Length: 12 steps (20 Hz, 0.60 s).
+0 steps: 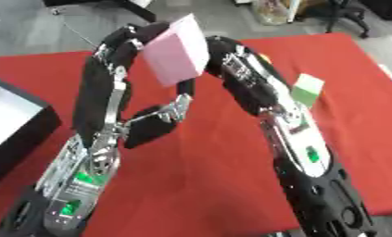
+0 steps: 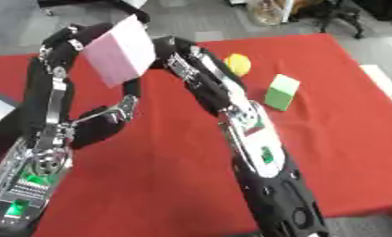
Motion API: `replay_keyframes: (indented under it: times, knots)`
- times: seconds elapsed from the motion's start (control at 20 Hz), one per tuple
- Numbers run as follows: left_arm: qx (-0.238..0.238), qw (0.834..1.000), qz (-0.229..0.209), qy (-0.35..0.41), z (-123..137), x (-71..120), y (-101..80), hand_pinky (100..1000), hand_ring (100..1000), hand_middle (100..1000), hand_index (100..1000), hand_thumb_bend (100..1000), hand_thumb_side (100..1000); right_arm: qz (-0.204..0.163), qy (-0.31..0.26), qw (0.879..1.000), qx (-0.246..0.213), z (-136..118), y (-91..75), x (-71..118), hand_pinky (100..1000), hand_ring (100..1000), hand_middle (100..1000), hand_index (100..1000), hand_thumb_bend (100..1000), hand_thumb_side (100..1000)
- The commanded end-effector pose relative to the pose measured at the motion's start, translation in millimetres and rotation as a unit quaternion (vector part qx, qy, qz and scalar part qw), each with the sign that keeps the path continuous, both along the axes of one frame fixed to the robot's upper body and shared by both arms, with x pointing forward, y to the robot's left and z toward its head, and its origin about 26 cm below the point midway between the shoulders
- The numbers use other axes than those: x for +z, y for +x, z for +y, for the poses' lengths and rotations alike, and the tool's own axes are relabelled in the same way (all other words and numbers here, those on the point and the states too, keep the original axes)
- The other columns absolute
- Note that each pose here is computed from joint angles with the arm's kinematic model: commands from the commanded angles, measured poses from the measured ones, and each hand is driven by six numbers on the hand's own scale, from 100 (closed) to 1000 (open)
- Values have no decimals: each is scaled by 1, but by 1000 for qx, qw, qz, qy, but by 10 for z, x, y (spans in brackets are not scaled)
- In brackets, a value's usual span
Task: Pick up the objects with one hand, pass them to the other hand, and then place them into the box on the other side of the table.
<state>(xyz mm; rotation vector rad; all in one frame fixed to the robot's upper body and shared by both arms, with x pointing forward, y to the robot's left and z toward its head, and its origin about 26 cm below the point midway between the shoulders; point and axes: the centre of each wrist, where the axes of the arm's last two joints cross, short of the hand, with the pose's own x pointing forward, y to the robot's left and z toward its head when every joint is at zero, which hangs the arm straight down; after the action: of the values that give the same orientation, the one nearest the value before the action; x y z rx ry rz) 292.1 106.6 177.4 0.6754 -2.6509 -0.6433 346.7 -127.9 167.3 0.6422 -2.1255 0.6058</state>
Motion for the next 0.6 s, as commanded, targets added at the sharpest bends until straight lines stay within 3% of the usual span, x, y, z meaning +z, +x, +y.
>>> replay_keyframes:
  times: [0.05,0.6]
  knots:
    - [-9,1000,-19,2,38,68,-52,618,609,592,659,100,374,-1,15,1000,-3,5,2,62,829,832,700,718,112,748]
    - [12,1000,-17,9,209,-55,-176,617,610,593,658,100,372,20,36,999,-10,9,13,40,825,822,694,722,100,747]
